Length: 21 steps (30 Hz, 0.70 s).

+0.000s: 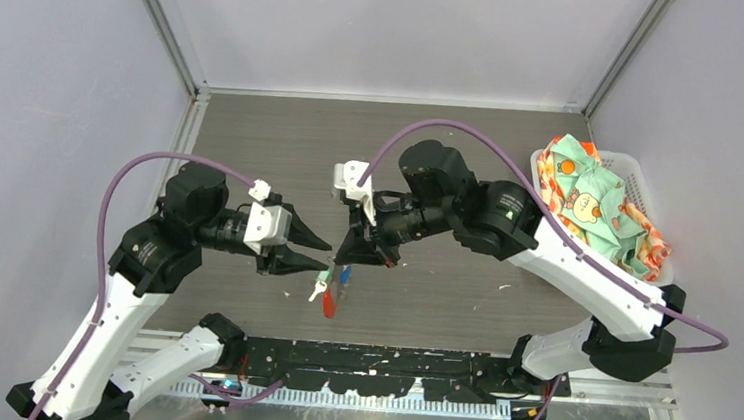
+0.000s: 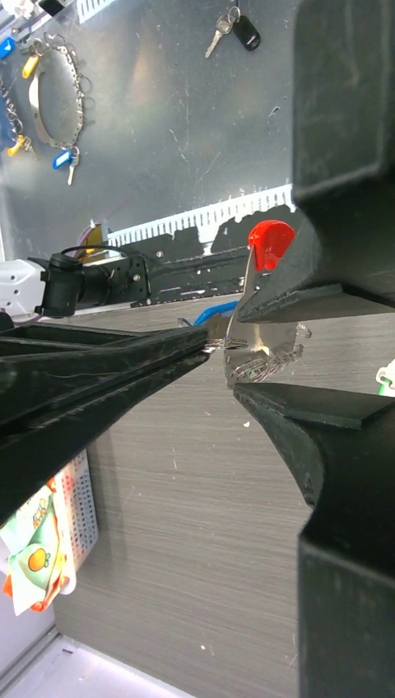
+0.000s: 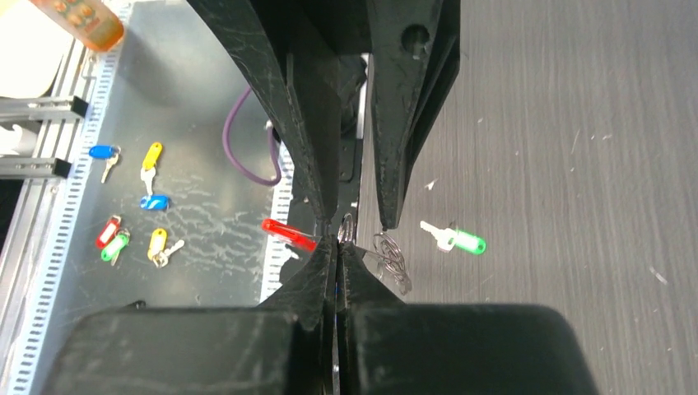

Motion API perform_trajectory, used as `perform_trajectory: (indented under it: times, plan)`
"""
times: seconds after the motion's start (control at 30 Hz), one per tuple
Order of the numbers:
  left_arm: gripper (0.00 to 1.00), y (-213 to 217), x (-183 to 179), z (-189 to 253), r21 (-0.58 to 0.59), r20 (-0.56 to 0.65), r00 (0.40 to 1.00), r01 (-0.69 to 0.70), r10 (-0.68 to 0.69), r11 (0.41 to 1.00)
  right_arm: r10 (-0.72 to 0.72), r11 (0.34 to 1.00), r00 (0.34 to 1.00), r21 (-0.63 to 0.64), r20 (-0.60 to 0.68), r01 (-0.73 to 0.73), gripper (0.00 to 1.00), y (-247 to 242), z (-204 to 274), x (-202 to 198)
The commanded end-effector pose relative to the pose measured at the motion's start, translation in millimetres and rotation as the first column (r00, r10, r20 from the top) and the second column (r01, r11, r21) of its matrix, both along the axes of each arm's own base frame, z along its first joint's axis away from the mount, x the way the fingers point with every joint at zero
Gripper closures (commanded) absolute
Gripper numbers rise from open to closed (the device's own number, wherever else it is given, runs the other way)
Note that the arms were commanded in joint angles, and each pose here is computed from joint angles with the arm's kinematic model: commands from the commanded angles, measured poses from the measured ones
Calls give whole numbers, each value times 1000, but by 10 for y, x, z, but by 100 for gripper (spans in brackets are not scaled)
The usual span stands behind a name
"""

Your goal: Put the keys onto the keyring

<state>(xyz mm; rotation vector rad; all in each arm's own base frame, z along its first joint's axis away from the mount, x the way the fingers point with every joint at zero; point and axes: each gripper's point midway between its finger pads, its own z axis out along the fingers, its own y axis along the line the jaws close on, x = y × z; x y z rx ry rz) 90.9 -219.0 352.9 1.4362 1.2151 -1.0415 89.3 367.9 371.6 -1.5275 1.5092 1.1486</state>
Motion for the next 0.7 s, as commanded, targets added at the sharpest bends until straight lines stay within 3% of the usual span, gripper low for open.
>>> perform_trajectory:
  times: [0.0, 0.13, 0.47, 0.67]
  plan:
    - [68, 15, -37, 127, -13, 42, 999, 17, -17, 1000, 25, 998, 1000, -49, -2, -25, 99, -83, 52, -62]
    - [75, 11, -79, 121, -15, 30, 999, 40, -40, 999, 30, 998, 999, -62, -11, -31, 99, -51, 50, -56]
    - [74, -4, -42, 12, 41, -31, 998, 50, -49, 998, 28, 994, 999, -103, -40, -32, 99, 60, 26, -28]
    - [81, 5, -50, 24, 39, -11, 999, 50, -50, 998, 10, 987, 997, -157, -70, -21, 99, 95, -34, -10]
